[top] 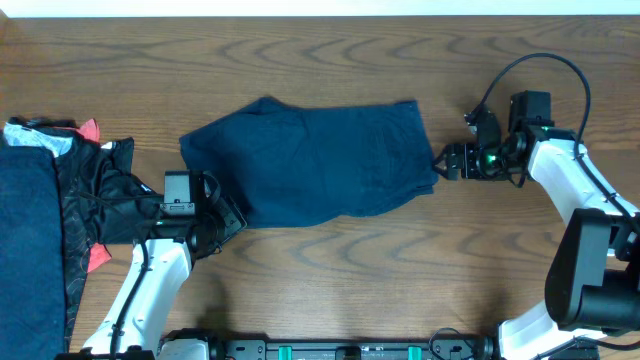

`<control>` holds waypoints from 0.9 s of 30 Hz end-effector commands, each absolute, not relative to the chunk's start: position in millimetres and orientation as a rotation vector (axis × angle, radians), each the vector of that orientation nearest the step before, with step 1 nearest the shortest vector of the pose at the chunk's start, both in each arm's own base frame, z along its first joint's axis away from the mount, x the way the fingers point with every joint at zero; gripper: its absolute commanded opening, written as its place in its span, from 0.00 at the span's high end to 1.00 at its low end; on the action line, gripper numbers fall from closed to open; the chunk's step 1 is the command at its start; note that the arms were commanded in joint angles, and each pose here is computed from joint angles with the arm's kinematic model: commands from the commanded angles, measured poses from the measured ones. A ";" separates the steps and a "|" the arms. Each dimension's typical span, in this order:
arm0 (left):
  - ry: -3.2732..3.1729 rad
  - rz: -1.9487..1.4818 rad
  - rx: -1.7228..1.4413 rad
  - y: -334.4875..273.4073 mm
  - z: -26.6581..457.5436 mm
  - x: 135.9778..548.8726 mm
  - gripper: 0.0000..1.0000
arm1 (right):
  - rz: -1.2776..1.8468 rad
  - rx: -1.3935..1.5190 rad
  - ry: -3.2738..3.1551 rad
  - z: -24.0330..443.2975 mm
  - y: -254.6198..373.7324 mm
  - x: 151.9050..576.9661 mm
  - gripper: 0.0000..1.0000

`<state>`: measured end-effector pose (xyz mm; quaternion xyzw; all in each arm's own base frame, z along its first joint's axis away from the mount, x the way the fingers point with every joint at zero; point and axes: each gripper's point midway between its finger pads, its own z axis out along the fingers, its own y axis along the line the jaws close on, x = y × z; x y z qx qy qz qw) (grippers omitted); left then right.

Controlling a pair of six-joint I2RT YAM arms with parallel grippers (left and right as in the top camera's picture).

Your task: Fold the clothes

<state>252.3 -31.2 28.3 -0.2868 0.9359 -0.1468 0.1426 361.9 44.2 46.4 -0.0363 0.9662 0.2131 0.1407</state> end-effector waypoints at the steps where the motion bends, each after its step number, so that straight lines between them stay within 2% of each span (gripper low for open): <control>1: 2.699 -0.426 -0.843 -31.6 27.3 252.6 0.37 | 0.476 -0.249 2.783 51.5 57.1 372.0 0.01; 6: 2.699 -0.426 -0.843 -31.6 27.3 252.5 0.36 | 0.447 -0.327 2.743 52.6 95.2 380.2 0.01; 9: 2.700 -0.425 -0.842 -31.5 27.2 252.2 0.36 | 0.475 -0.285 2.715 53.3 112.9 388.3 0.11; 11: 2.703 -0.424 -0.836 -31.5 27.1 252.0 0.36 | 0.486 -0.256 2.726 49.2 117.9 388.4 0.11; 13: 2.704 -0.423 -0.834 -31.5 27.0 251.7 0.36 | 0.478 -0.214 2.757 41.6 115.1 386.3 0.08; 21: 2.706 -0.423 -0.829 -31.6 27.0 251.7 0.36 | 0.427 -0.067 2.860 19.5 77.4 372.5 0.11; 27: 2.704 -0.419 -0.830 -31.1 27.0 251.9 0.36 | 0.493 -0.071 2.875 15.9 84.1 364.0 0.14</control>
